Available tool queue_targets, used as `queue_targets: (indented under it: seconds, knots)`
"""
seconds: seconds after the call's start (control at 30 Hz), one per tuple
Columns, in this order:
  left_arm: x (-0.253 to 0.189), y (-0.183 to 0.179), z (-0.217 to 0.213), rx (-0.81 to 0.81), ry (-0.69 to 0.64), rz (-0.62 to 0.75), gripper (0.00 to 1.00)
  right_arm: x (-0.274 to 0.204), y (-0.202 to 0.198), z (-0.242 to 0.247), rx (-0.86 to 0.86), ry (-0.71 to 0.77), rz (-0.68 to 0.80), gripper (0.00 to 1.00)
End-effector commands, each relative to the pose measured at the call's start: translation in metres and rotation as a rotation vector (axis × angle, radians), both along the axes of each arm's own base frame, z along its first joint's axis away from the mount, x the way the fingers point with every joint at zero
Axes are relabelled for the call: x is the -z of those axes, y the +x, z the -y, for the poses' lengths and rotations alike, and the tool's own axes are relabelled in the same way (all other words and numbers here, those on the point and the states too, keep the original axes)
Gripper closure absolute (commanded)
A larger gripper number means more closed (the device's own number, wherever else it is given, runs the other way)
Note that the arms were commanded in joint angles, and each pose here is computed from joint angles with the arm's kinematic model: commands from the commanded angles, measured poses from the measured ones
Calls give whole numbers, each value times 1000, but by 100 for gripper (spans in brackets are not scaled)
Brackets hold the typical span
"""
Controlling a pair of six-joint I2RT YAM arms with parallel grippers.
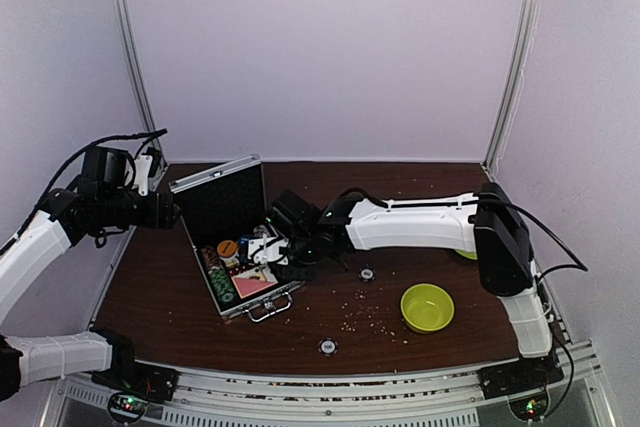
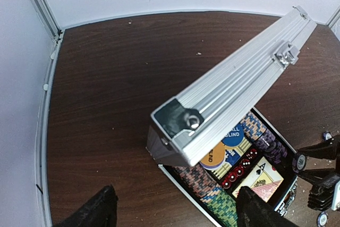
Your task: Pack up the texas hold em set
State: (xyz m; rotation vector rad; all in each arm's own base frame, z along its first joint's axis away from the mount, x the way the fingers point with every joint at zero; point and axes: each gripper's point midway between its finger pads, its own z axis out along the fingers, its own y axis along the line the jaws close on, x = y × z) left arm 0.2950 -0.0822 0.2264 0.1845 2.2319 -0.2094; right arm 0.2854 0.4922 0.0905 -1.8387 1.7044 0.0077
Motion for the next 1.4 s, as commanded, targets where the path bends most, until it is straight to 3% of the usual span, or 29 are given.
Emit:
queue_targets:
  seconds: [0.0, 0.93, 1.17, 1.37]
  knots:
    - [-4, 5, -3, -5, 4, 31, 21, -5, 17, -8, 24, 27, 59, 64]
    - [1, 6, -3, -6, 4, 10, 21, 30, 40, -15, 33, -17, 162, 58]
    - [2, 7, -3, -6, 1, 7, 21, 32, 40, -13, 30, -16, 171, 46]
    - [3, 7, -3, -5, 0, 4, 21, 29, 39, -12, 24, -16, 173, 42]
